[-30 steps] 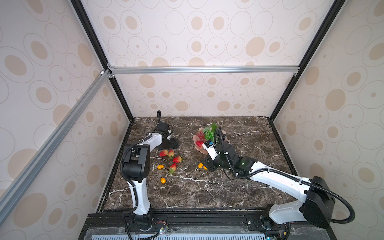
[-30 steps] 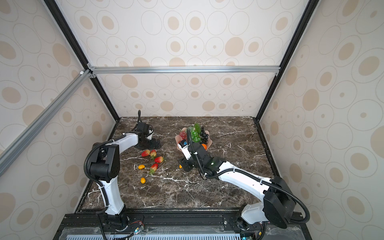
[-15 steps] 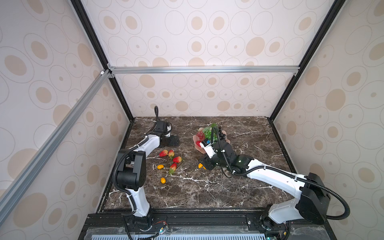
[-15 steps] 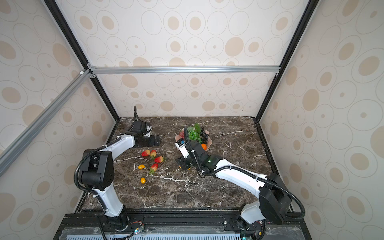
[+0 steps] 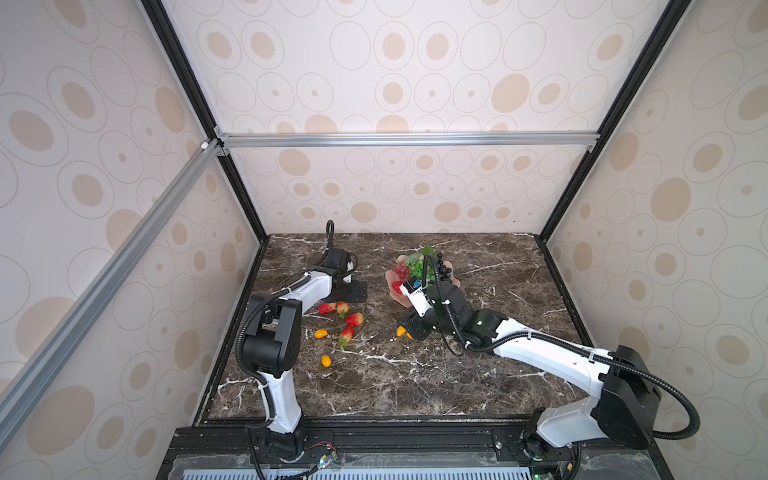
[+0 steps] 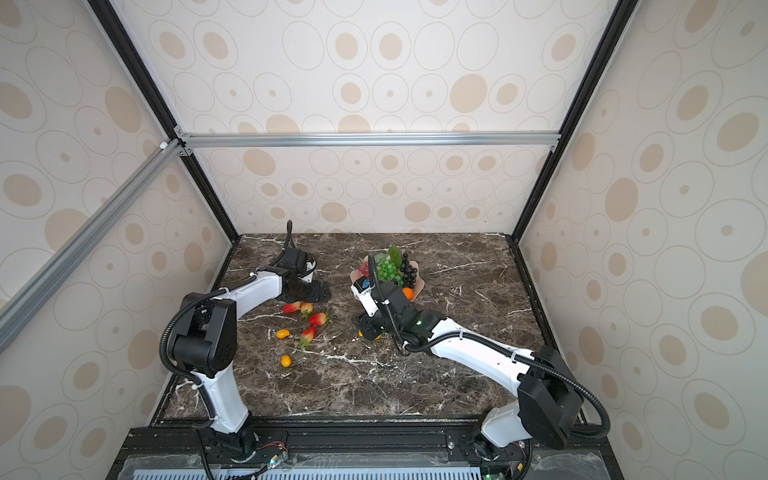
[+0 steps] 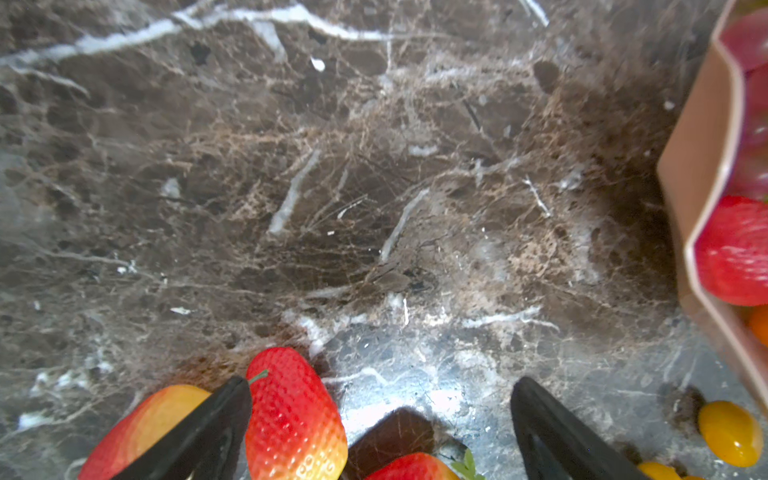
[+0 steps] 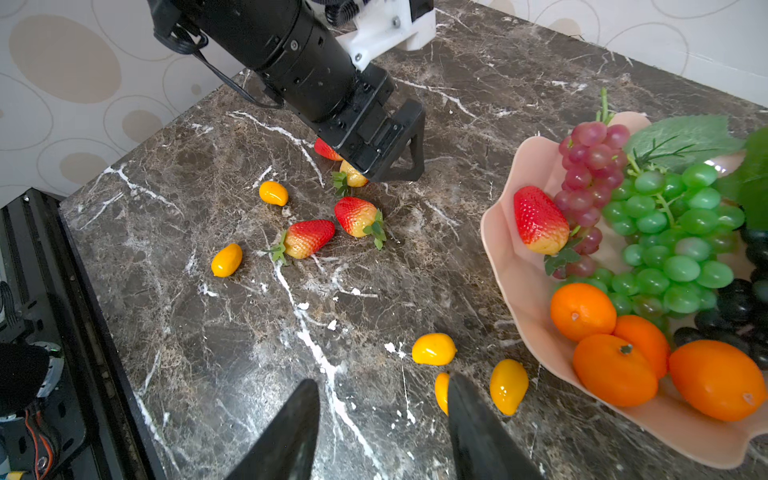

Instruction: Place and organize the fake fruits in the fruit bowl

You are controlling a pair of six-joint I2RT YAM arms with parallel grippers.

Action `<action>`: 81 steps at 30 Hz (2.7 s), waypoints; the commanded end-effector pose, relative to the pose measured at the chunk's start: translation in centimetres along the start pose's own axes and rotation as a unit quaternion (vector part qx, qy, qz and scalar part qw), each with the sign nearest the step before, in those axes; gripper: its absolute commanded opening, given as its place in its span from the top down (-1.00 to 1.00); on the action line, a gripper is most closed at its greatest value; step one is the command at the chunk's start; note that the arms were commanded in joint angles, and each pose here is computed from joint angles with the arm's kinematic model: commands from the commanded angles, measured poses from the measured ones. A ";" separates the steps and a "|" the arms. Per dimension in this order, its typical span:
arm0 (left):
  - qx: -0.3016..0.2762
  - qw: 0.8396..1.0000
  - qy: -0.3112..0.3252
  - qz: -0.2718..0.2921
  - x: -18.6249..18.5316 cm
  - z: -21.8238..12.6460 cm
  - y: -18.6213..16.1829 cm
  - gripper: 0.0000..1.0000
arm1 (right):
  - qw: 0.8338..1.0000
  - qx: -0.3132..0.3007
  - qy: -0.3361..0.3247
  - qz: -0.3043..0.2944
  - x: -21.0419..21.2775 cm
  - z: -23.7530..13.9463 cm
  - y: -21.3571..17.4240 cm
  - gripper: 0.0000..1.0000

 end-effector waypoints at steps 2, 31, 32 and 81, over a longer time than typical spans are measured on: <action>0.017 1.000 0.011 0.009 0.0 0.3 -0.4 -0.96 | 1.000 -0.005 -0.005 0.001 -0.1 -0.4 0.0 -0.05; 0.017 1.000 -0.018 0.014 -2.8 -0.3 -2.3 -0.97 | 1.000 -0.003 -0.002 0.006 -0.1 -0.3 -0.1 -0.05; 0.013 1.000 -0.015 0.013 -2.8 -0.5 -2.3 -0.97 | 1.000 -0.003 -0.002 0.006 -0.1 -0.2 -0.1 -0.05; -0.239 0.950 0.011 -0.199 6.4 -13.3 -6.4 -0.96 | 0.983 0.144 0.098 -0.057 2.3 26.1 2.3 0.26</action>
Point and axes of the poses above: each gripper's point midway between its finger pads, its own z axis out along the fingers, its own x axis along the line the jaws close on, y = z × x, the point moved 3 cm from there along -z, back along the fingers, and after that the axes turned 14 degrees about z, right-handed, at the moved point
